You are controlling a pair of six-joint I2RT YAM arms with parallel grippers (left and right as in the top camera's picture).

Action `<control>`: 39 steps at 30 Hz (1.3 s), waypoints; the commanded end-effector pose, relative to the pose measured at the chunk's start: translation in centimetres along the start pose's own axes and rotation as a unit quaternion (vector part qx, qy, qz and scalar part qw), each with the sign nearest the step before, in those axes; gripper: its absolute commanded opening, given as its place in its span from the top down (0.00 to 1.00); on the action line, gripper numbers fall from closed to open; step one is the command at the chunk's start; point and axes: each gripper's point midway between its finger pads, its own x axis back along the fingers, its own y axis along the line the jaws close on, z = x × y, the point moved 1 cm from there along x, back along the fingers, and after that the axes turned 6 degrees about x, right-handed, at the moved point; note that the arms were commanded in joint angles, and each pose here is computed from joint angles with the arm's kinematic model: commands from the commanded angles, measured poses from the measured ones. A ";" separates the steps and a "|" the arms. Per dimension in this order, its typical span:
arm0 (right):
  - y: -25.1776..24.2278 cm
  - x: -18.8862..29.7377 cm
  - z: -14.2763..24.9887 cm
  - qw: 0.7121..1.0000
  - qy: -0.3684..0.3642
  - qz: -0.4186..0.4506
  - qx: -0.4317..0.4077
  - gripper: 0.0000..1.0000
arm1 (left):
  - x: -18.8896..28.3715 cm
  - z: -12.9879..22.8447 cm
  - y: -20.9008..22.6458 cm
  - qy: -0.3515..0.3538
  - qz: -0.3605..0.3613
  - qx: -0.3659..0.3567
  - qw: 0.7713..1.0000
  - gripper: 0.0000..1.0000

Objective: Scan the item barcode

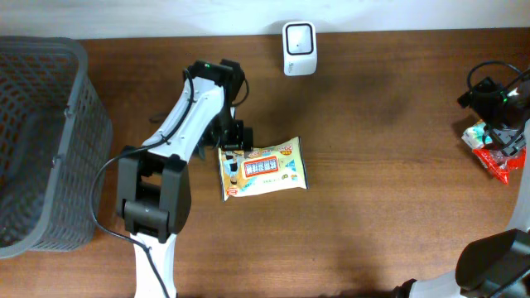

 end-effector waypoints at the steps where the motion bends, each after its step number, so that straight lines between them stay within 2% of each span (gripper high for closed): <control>1: 0.0 -0.1 0.0 1.000 0.001 0.000 -0.002 0.01 | -2.8 1.0 -0.6 0.032 0.059 0.014 0.998 0.01; 4: 0.0 -0.1 0.0 1.000 0.001 0.000 -0.002 0.02 | -4.6 1.0 -0.5 0.050 0.118 0.001 0.992 0.02; 5: 0.0 -0.1 0.0 1.000 0.001 -0.001 -0.002 0.01 | -4.8 1.2 -0.7 0.060 0.156 -0.013 0.986 0.06; 7: 0.0 -0.1 0.0 1.000 0.001 0.000 -0.002 0.01 | -5.4 1.3 -0.1 0.069 0.170 -0.004 0.983 0.16; 8: 0.0 -0.1 0.0 1.000 0.001 -0.001 -0.002 0.01 | -5.6 1.3 0.1 0.069 0.171 -0.002 0.983 0.25; 9: 0.0 -0.1 0.0 1.000 0.001 -0.001 -0.002 0.01 | -6.0 1.3 0.1 0.068 0.171 -0.002 0.983 0.44; 10: 0.0 -0.1 0.0 1.000 0.001 -0.001 -0.002 0.01 | -6.4 1.3 0.0 0.065 0.172 -0.004 0.983 0.68; 11: 0.0 -0.1 0.0 1.000 0.001 -0.001 -0.002 0.01 | -6.7 1.3 0.0 0.063 0.172 -0.005 0.983 0.80; 12: 0.0 -0.1 0.0 1.000 0.001 -0.001 -0.002 0.01 | -7.0 1.2 0.0 0.060 0.173 -0.006 0.983 0.90; 15: 0.0 -0.1 0.0 1.000 0.001 0.000 -0.002 0.01 | -7.2 0.8 0.0 0.048 0.171 -0.008 0.984 1.00; 18: 0.0 -0.1 0.0 1.000 0.001 -0.001 -0.002 0.01 | -5.6 -0.1 -0.2 0.036 0.175 -0.010 0.984 1.00; 20: 0.0 -0.1 0.0 1.000 0.001 0.000 -0.002 0.01 | -1.4 -1.7 0.1 -0.004 0.151 -0.016 0.988 1.00; 23: 0.0 -0.1 0.0 1.000 0.001 -0.001 -0.002 0.01 | 6.8 -4.6 1.8 -0.115 0.085 -0.003 0.990 1.00; 26: 0.0 -0.1 0.0 1.000 0.001 -0.001 -0.002 0.01 | 14.3 -6.3 4.4 -0.227 0.013 0.024 0.973 1.00; 29: 0.0 -0.1 0.0 1.000 0.001 0.000 -0.002 0.01 | 18.9 -6.5 8.3 -0.307 -0.110 0.082 0.942 1.00; 32: 0.0 -0.1 0.0 1.000 0.001 -0.001 -0.002 0.01 | 21.0 -6.3 10.6 -0.353 -0.215 0.118 0.903 1.00; 35: 0.0 -0.1 0.0 1.000 0.001 -0.001 -0.002 0.01 | 20.7 -6.0 9.2 -0.351 -0.219 0.100 0.905 1.00; 39: 0.0 -0.1 0.0 1.000 0.001 -0.001 -0.002 0.01 | 16.7 -5.8 4.2 -0.313 -0.203 0.042 0.927 1.00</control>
